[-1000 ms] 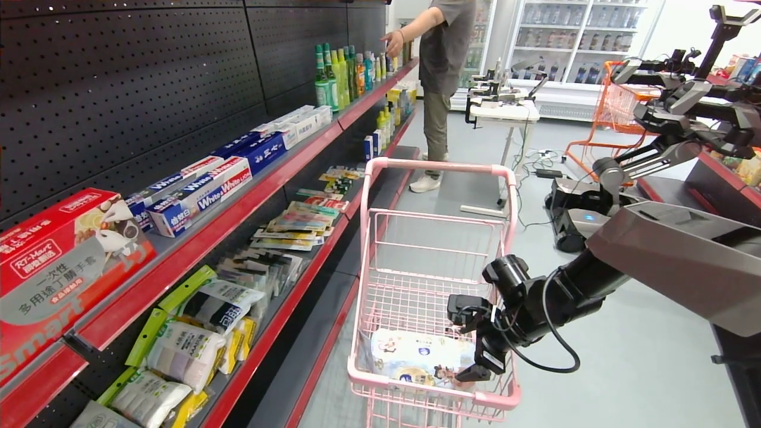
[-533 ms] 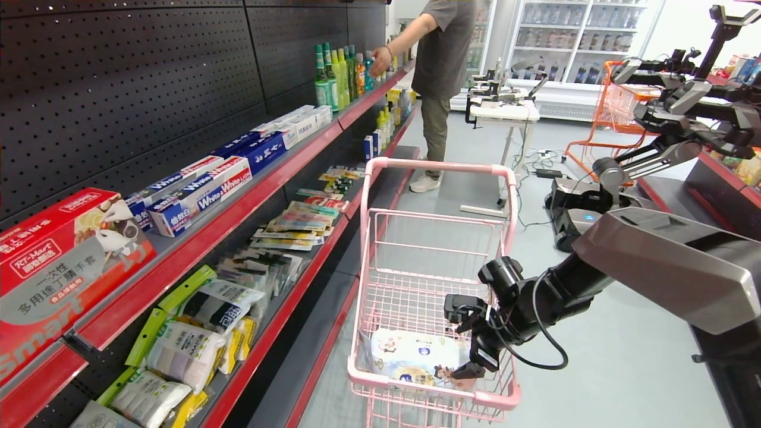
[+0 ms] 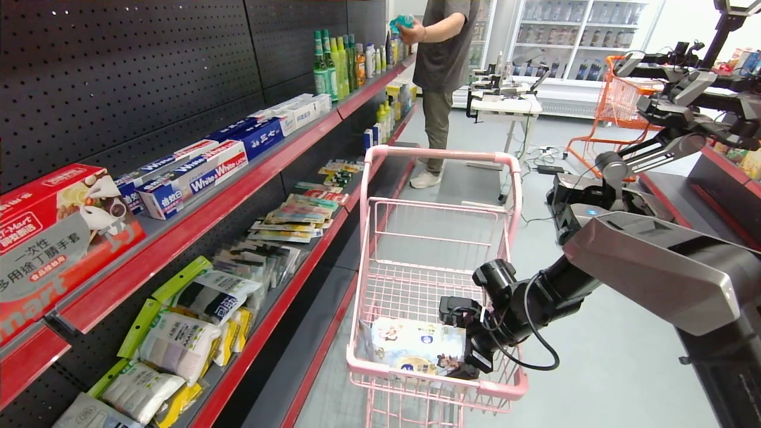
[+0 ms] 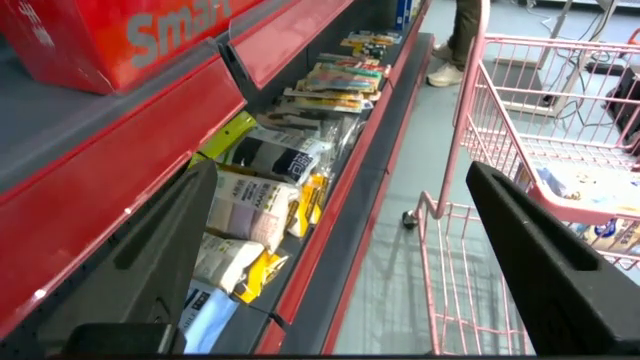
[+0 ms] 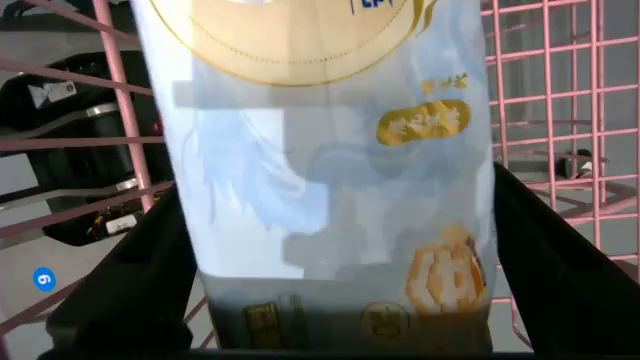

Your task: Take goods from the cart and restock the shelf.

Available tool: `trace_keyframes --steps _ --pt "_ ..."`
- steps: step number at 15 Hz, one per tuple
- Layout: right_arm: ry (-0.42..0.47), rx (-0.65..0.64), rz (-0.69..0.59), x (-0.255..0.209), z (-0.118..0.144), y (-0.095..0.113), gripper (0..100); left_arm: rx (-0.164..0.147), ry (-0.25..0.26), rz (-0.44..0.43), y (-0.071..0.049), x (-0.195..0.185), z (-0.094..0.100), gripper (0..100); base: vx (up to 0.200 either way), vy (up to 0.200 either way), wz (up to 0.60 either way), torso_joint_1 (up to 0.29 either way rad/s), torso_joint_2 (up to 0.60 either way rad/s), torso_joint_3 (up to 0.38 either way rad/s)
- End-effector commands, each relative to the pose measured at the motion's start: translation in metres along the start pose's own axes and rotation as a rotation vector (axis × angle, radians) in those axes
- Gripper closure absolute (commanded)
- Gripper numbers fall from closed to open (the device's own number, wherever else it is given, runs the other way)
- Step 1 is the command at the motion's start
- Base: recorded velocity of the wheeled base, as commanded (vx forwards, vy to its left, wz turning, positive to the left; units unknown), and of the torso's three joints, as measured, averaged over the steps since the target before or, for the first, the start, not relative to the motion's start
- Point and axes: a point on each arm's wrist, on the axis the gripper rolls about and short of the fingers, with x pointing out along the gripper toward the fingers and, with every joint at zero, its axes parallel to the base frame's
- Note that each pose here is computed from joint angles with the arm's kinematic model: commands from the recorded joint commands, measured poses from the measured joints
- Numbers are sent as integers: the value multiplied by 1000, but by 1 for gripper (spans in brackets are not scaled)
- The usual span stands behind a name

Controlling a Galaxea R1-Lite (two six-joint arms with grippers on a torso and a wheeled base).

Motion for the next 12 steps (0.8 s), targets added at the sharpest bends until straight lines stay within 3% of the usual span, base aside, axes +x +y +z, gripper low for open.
trace_keyframes --steps 1,11,12 --pt "-4 -5 -4 1 1 -1 0 0 0 0 0 0 0 0 0 0 0 -95 227 115" --pt "-39 -29 -14 2 9 -4 0 0 0 0 0 0 0 0 0 0 0 -11 25 14" --pt "-36 -28 -10 4 9 -3 100 0 0 0 0 0 0 0 0 0 0 0 0 0"
